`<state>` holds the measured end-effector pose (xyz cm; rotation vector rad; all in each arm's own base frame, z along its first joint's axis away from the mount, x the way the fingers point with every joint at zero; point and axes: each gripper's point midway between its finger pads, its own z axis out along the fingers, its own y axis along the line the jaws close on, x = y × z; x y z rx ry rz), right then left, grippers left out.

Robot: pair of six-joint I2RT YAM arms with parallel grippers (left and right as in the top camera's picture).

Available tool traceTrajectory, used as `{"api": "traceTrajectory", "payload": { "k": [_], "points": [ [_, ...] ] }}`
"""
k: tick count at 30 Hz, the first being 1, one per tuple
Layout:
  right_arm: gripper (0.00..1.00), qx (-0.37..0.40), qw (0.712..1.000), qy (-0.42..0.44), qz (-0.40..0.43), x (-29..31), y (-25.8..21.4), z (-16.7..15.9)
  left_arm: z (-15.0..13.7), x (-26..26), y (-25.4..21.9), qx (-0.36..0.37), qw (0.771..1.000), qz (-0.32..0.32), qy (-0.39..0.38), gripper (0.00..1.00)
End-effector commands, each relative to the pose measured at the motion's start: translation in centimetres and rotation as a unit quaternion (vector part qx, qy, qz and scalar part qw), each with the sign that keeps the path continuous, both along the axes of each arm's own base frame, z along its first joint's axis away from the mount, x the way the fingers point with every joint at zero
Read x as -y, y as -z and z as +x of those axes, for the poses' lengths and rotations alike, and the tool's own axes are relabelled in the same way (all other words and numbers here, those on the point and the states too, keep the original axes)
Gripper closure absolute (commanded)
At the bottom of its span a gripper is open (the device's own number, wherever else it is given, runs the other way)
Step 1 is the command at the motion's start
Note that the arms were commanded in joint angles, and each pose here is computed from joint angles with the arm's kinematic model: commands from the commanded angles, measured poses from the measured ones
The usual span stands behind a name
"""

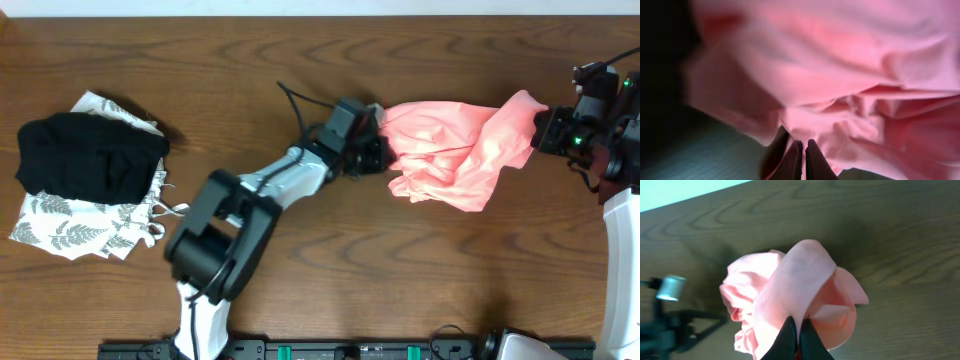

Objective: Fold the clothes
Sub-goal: 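Reach the left gripper to the shirt's left end and grasp it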

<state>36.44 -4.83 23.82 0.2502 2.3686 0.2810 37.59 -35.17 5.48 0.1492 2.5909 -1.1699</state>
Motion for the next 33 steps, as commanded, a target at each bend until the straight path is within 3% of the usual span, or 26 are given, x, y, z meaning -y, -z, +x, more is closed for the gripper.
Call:
{"api": "traceTrajectory", "payload": {
  "k": [1, 4, 15, 21, 33],
  "points": [
    [0.99, 0.001, 1.000, 0.004, 0.001, -0.1, -0.2, 0.2, 1.0, -0.1, -1.8, 0.059, 0.998, 0.014, 0.009, 0.84],
    [0.99, -0.001, 1.000, 0.004, 0.002, -0.1, -0.1, 0.2, 0.9, 0.2, -0.9, 0.046, 0.999, 0.020, -0.004, 0.72],
    [0.99, -0.006, 1.000, 0.004, 0.004, -0.1, 0.0, 0.0, 0.5, 2.8, 1.8, 0.003, 0.999, -0.006, -0.040, 0.45],
    [0.99, -0.007, 1.000, 0.004, 0.004, -0.2, 0.1, -0.1, 1.8, 2.4, 2.4, 0.026, 0.997, 0.005, -0.066, 0.41],
    [0.99, -0.013, 1.000, 0.004, 0.006, -0.2, 0.3, -0.3, 4.6, 0.5, 2.0, 0.075, 0.992, 0.025, -0.100, 0.47]
  ]
}}
